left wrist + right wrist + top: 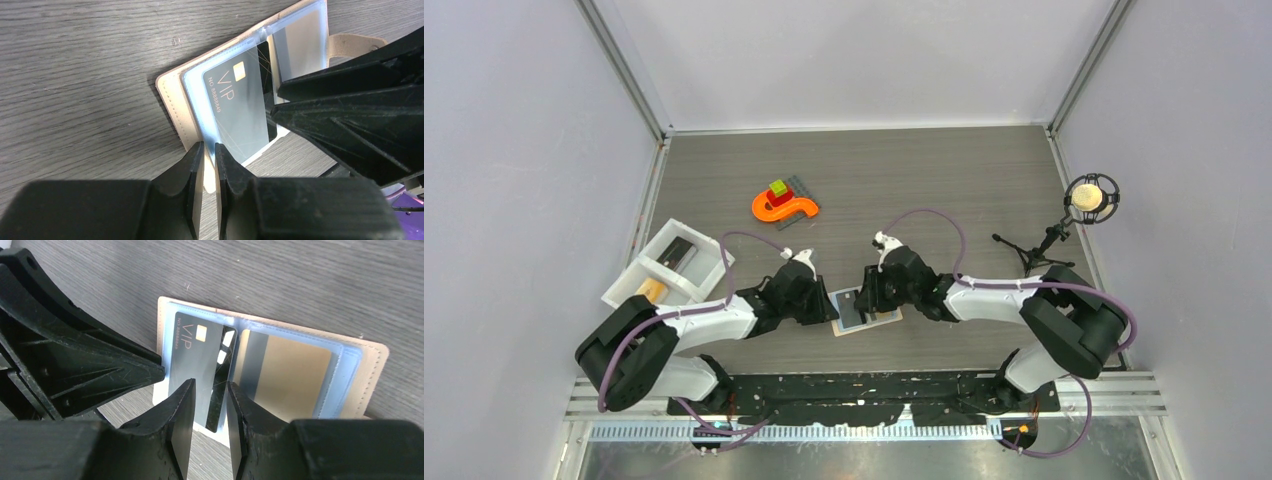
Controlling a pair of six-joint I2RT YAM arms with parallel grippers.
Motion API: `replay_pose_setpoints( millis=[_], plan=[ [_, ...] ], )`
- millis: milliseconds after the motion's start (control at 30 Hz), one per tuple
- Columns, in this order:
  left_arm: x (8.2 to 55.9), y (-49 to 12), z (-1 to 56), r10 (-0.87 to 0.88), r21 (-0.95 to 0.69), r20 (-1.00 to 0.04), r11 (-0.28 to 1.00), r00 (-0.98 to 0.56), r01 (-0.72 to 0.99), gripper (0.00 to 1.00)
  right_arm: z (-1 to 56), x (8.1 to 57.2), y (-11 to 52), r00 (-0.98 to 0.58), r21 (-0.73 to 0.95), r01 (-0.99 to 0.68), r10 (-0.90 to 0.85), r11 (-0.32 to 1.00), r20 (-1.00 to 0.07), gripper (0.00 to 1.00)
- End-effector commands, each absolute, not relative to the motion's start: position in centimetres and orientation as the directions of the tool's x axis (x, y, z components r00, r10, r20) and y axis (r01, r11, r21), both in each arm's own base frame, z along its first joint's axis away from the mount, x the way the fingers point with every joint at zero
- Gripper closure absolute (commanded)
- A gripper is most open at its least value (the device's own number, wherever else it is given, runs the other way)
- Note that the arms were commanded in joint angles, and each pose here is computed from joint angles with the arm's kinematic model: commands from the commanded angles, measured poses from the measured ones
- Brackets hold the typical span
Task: Take the credit cards out of the card holder
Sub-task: Open the card holder at the center of the board, then remove the credit card from the card holder.
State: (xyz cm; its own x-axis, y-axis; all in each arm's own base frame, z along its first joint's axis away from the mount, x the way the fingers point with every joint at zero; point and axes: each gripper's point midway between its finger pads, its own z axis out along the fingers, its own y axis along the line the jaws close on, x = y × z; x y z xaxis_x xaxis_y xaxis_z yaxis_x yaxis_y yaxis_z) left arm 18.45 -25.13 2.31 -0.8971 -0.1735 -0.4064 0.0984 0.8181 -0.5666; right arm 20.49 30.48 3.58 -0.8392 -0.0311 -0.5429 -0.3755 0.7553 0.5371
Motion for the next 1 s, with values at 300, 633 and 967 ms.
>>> replay_pose_setpoints(
  millis=[300, 633, 967],
  plan=[
    [18.0, -23.0, 0.2, -0.137, -0.462, -0.396, 0.884, -0.908, 0.068, 0.83, 3.0, 21.3, 30.9, -0.844, 0.531, -0.379, -0.049, 0.758, -0.533, 0.62],
    [17.8, -23.1, -0.2, -0.123, -0.456, -0.384, 0.887, -0.915, 0.072, 0.84, 2.9, 21.3, 31.2, -0.847, 0.537, -0.390, -0.062, 0.748, -0.529, 0.63],
    [17.8, -22.5, -0.7, -0.124, -0.428, -0.382, 0.902, -0.916, 0.056, 0.84, 4.7, 21.7, 30.9, -0.822, 0.600, -0.432, -0.020, 0.673, -0.568, 0.95]
  ],
)
